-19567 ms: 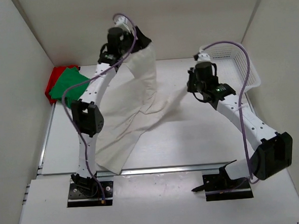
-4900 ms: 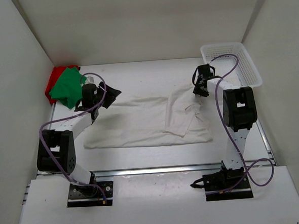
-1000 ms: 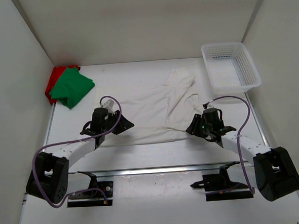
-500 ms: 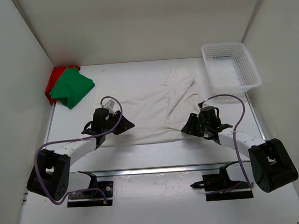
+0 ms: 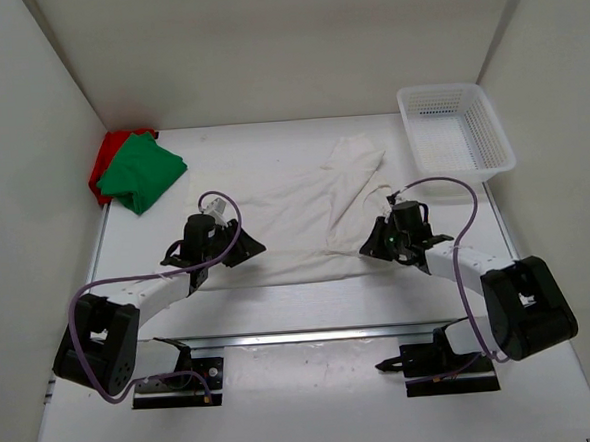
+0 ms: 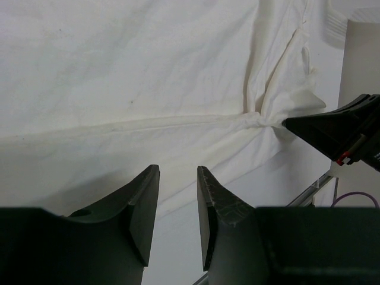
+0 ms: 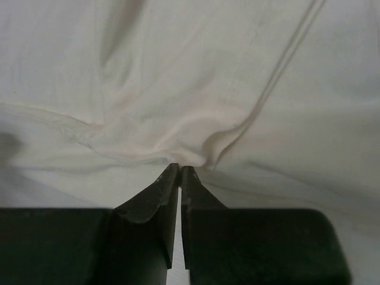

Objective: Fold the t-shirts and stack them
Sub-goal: Fold the flattened tshirt in 1/3 of the way, then grap the side of the flattened tshirt furthest away from the robot with both arms

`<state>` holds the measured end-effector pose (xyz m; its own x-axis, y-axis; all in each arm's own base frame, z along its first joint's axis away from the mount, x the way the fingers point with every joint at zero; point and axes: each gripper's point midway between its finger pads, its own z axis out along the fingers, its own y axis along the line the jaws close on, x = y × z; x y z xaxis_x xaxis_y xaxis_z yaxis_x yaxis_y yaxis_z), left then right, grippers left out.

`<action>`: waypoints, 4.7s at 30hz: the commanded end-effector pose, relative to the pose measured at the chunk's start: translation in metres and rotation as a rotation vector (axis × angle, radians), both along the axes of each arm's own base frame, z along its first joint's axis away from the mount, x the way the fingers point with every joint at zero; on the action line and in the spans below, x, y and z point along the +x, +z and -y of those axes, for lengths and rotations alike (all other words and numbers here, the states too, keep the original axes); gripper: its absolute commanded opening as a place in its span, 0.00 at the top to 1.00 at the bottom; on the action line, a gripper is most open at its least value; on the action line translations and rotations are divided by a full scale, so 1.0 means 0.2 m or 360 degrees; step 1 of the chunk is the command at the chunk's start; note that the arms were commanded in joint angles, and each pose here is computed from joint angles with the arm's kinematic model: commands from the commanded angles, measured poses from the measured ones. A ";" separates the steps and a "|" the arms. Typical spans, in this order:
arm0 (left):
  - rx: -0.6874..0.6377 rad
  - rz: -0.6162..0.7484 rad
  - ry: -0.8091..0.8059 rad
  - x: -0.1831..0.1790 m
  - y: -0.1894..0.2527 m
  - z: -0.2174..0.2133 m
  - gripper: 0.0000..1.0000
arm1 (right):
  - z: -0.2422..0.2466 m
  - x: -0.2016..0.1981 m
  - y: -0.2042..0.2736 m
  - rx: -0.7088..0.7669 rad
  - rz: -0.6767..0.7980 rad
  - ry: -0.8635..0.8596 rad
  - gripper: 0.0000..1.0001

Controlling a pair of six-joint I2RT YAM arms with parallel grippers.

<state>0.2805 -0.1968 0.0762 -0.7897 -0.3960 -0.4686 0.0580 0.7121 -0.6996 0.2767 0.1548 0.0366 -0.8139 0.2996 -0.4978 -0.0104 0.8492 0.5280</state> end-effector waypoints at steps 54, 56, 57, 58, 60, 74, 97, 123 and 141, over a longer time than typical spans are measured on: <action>-0.0068 -0.0633 0.0276 -0.39 -0.37 -0.27 0.58 | 0.52 -0.35 -0.09 -0.0018 -0.0273 -0.0746 1.00; -0.0056 -0.0574 0.0245 -0.34 -0.33 -0.25 0.56 | 0.50 -0.26 0.01 0.0015 -0.0123 -0.0675 0.98; -0.0037 -0.0553 0.0244 -0.32 -0.32 -0.24 0.56 | 0.49 -0.23 0.05 0.0002 -0.0069 -0.0625 0.97; -0.0037 -0.0473 0.0253 -0.24 -0.26 -0.24 0.56 | 0.47 -0.18 0.08 -0.0022 -0.0044 -0.0575 0.96; 0.0004 -0.0308 0.0209 -0.12 -0.13 -0.17 0.55 | 0.41 -0.09 0.08 -0.0186 -0.0058 -0.0381 0.93; -0.0009 -0.0084 0.0217 0.09 0.03 -0.09 0.52 | 0.39 -0.25 -0.24 -0.0585 -0.0566 -0.0192 1.00; 0.0450 0.0050 0.0921 1.23 0.17 -0.76 0.57 | 0.16 0.01 0.29 -0.0029 0.0038 -0.0051 0.93; 0.1029 -0.0287 0.0752 1.52 -0.16 -1.00 0.55 | 0.07 0.09 0.33 0.0066 0.0160 0.0085 0.92; 0.0894 -0.0146 0.0754 1.49 0.01 -0.92 1.00 | 0.45 1.18 0.50 -0.0287 0.0509 -0.0414 0.73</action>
<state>0.5781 -0.0067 0.0230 -0.7076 -0.4092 -0.5761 -0.4126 0.9011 -0.1332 0.4520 0.0991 0.1143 -0.6466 0.3778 -0.6627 0.0340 0.8821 0.4697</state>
